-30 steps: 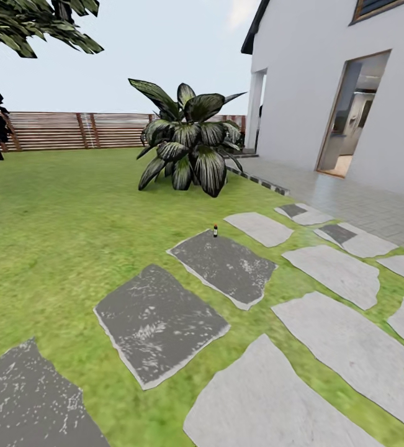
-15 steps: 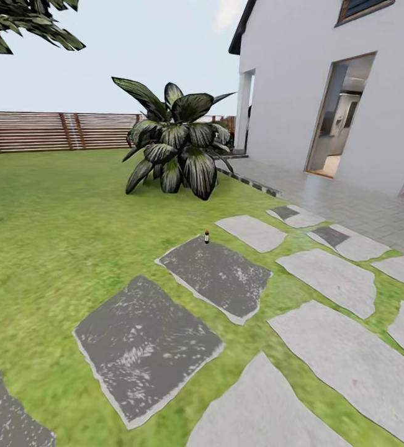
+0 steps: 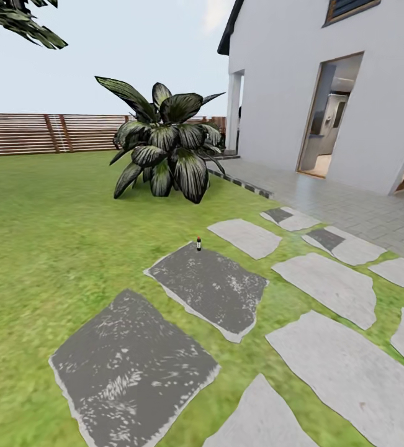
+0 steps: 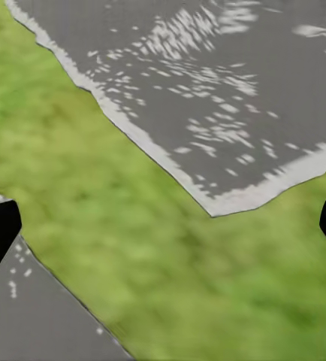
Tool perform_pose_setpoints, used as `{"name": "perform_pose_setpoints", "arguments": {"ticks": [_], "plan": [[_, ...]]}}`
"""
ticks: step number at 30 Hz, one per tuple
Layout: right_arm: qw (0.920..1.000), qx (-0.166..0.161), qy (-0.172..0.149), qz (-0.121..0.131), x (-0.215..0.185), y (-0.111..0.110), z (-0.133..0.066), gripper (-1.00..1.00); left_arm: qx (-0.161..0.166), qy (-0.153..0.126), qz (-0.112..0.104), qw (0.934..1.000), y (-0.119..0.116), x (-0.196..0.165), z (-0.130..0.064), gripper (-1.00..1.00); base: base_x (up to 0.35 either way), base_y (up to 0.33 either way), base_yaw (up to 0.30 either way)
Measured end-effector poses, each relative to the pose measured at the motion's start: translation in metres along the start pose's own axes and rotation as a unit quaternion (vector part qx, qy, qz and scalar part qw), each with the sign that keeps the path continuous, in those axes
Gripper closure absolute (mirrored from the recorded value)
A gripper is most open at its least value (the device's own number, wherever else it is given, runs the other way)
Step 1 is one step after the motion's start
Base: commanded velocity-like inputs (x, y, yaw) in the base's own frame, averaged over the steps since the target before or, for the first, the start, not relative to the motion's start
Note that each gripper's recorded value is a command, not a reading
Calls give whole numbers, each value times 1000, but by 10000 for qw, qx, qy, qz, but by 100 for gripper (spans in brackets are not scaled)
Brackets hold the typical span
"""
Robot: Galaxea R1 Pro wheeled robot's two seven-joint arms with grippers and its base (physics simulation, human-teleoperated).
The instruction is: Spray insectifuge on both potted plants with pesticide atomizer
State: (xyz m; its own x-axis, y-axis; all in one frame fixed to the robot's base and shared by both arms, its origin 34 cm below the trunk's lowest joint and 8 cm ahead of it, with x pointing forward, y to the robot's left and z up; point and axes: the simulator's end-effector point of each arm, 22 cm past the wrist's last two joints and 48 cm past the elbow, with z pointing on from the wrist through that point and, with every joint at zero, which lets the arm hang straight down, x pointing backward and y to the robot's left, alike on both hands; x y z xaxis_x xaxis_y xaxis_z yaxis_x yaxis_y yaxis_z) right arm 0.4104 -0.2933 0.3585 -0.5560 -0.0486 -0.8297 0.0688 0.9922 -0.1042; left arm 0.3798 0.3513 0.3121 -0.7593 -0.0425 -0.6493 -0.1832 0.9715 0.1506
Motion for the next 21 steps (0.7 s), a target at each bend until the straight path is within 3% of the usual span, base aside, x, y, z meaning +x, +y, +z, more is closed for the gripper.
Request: {"name": "perform_pose_setpoints", "arguments": {"ticks": [21], "plan": [[10000,0,1,0,0,0,0,-100,2,-2,3,10000,0,0,0,-100,339,0,0]]}}
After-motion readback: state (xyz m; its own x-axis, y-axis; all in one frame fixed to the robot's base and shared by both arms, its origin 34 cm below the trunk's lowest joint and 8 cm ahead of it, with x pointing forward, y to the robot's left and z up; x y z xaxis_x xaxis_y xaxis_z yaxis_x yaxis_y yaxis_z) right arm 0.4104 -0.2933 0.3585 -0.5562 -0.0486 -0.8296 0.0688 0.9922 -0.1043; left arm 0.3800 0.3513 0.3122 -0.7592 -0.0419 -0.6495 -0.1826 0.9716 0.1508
